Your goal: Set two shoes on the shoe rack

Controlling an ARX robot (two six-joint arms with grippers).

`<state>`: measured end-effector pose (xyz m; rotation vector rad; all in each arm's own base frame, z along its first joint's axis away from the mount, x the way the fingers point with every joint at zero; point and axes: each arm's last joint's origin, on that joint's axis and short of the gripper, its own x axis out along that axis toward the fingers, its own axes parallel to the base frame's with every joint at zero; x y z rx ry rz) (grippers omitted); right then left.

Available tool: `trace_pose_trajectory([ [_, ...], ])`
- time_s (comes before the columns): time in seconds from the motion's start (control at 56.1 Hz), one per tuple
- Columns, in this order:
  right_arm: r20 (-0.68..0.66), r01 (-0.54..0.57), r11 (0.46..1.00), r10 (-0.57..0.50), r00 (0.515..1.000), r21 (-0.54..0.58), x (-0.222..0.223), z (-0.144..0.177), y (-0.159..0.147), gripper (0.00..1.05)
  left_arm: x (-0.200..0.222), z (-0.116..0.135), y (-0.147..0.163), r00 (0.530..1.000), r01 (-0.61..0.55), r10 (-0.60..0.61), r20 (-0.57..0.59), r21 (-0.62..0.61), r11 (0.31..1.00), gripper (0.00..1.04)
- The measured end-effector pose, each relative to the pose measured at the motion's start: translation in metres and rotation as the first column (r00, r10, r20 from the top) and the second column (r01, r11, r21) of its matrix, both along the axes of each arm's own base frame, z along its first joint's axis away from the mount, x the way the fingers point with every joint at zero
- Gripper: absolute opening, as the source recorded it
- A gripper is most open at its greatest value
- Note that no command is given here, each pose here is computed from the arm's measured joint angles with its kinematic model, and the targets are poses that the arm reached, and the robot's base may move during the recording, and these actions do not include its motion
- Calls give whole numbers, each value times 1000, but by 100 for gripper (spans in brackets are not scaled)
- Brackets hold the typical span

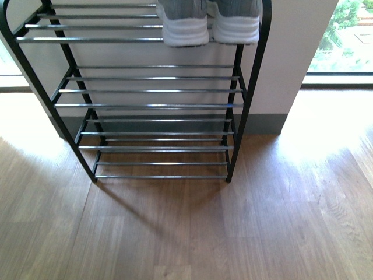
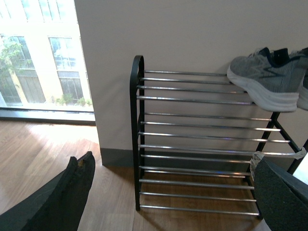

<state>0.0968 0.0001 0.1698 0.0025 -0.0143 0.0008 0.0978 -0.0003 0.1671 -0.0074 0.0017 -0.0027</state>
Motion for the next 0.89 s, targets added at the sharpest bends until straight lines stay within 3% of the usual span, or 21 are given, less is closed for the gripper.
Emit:
trace_pose_trajectory([
  [0.892,1,-1,1000,1,1000,0,0,0,0,96,0,0,0,1000,0,0,0,0,1000,95],
])
